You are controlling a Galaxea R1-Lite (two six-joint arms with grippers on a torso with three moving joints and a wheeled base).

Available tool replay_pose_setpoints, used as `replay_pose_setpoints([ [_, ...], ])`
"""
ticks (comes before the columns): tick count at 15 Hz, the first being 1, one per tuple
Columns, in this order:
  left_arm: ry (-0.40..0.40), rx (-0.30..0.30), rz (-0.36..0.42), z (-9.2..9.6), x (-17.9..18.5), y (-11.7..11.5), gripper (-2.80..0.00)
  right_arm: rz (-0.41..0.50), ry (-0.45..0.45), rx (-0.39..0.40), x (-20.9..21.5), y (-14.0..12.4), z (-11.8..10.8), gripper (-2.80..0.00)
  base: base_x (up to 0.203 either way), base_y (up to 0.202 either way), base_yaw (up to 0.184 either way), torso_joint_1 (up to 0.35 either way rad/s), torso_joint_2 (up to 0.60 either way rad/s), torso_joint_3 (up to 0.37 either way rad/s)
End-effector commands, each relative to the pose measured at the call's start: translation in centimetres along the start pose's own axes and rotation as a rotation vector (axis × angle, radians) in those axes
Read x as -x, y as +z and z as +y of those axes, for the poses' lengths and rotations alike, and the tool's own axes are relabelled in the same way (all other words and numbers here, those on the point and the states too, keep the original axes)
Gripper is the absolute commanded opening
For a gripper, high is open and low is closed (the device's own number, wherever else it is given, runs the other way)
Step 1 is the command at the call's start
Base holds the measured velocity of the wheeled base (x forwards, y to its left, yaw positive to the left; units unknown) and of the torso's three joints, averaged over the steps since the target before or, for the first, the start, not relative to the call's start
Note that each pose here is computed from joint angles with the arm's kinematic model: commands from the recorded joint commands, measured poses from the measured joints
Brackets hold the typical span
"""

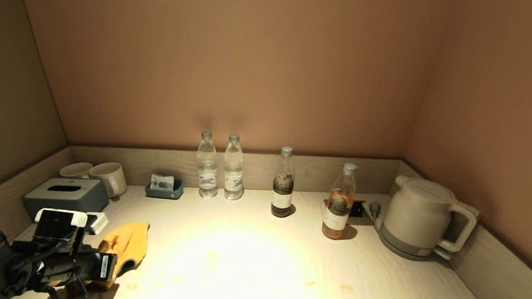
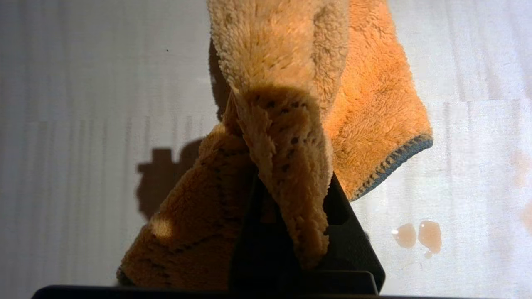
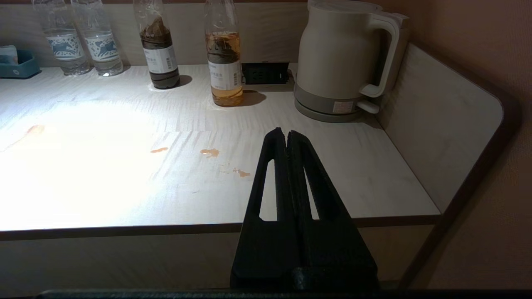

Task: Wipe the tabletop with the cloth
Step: Sweep the stains on the table

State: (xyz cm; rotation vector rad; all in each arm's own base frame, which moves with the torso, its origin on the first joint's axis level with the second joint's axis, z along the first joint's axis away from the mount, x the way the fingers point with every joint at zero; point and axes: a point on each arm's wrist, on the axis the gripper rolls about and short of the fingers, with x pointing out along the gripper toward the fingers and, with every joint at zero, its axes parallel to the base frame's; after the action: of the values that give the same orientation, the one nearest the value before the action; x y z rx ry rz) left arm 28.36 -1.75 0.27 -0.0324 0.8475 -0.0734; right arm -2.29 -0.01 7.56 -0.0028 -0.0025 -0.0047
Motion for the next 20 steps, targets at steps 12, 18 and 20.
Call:
replay_pose_setpoints([
  [12, -0.21, -0.265, -0.063, -10.4, -1.5, -6.2, -2.8, 0.001, 0.0, 0.0, 0.0, 0.0, 0.0, -2.8, 0.0, 0.0, 0.0, 0.0, 0.0, 0.0],
  [18, -0.275, -0.332, -0.106, -12.9, -1.1, -7.6, -2.8, 0.001, 0.0, 0.0, 0.0, 0.0, 0.0, -2.8, 0.0, 0.0, 0.0, 0.0, 0.0, 0.0],
  [20, -0.283, -0.359, -0.122, -13.9, -0.4, -7.8, -2.8, 0.001, 0.0, 0.0, 0.0, 0.0, 0.0, -2.8, 0.0, 0.0, 0.0, 0.0, 0.0, 0.0],
])
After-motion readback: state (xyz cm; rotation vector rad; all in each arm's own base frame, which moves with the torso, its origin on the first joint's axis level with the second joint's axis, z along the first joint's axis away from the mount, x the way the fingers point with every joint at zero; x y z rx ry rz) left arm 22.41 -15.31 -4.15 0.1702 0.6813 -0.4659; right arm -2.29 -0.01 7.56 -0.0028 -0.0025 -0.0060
